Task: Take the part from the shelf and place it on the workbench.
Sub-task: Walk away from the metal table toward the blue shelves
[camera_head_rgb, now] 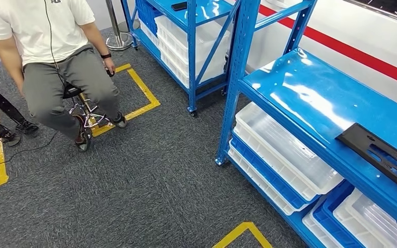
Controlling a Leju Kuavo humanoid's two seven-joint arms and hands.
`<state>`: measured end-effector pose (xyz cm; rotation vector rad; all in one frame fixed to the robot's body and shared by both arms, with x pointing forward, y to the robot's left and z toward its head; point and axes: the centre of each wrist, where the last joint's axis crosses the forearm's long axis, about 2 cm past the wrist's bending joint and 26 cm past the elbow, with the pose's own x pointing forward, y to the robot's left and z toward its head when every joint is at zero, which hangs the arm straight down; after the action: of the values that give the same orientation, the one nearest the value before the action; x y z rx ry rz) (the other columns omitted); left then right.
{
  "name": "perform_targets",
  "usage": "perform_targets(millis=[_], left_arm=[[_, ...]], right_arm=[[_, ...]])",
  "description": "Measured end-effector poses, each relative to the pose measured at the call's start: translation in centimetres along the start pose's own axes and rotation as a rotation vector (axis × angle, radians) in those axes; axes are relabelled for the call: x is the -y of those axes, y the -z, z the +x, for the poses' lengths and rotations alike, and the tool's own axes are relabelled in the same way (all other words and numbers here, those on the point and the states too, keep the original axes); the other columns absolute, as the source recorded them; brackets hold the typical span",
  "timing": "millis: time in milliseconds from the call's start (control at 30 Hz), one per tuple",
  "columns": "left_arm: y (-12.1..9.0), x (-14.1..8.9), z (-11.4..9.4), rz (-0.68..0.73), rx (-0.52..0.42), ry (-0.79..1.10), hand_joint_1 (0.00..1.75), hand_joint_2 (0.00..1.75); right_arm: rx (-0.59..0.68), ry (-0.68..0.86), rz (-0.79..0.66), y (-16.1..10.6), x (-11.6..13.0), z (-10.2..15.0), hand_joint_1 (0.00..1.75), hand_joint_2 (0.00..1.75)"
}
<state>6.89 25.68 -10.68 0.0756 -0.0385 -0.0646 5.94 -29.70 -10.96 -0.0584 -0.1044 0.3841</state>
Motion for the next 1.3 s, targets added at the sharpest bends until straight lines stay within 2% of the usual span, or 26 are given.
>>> perform_targets(millis=[1300], left_arm=[[-0.02,0.05,0.11,0.005,0.005,0.022,0.00,0.00]], right_arm=[[-0.001,-0.023,-0.005,0.00,0.10,0.16,0.00,0.00]])
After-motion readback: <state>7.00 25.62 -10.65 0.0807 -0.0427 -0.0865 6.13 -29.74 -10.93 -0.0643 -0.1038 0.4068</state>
